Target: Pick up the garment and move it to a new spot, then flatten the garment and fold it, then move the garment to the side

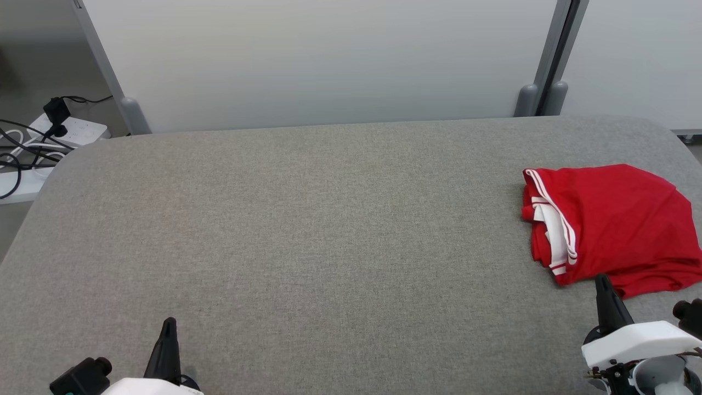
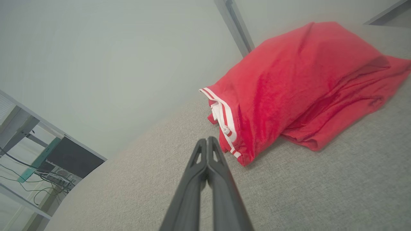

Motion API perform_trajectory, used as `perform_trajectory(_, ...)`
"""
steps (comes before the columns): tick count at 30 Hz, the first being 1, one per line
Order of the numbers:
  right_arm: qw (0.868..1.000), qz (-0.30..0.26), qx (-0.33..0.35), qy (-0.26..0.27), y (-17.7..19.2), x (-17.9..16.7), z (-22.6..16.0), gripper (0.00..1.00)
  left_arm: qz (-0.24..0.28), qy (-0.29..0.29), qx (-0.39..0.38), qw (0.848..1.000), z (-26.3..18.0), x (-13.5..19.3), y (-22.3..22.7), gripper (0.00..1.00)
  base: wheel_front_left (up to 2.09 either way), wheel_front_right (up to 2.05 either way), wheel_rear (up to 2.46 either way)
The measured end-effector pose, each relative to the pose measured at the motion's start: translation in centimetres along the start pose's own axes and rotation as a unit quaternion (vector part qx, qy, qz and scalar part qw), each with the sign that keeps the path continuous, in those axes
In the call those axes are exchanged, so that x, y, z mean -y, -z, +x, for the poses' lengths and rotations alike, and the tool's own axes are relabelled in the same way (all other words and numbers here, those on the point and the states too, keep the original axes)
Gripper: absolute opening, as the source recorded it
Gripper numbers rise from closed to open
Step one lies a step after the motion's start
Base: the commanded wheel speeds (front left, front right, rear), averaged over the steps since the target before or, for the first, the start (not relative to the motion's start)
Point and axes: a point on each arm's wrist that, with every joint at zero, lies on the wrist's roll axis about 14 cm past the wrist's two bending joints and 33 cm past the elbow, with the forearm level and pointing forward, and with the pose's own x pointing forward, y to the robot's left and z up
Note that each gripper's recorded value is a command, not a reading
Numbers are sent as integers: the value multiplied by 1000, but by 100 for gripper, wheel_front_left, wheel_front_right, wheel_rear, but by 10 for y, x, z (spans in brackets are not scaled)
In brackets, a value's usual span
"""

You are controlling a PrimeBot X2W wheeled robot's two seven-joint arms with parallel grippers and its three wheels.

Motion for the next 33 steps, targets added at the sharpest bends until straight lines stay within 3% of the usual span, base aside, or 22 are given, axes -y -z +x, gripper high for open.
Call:
perform_trajectory(17,995,98,-1,5,-1,-1,1,0,-94,5,-5,996,4,4,-3,0,0,0,0)
perform_trajectory(33,980,197,-1,5,-4,-2,2,0,-193,16,-9,981,9,10,-10,0,0,0,0)
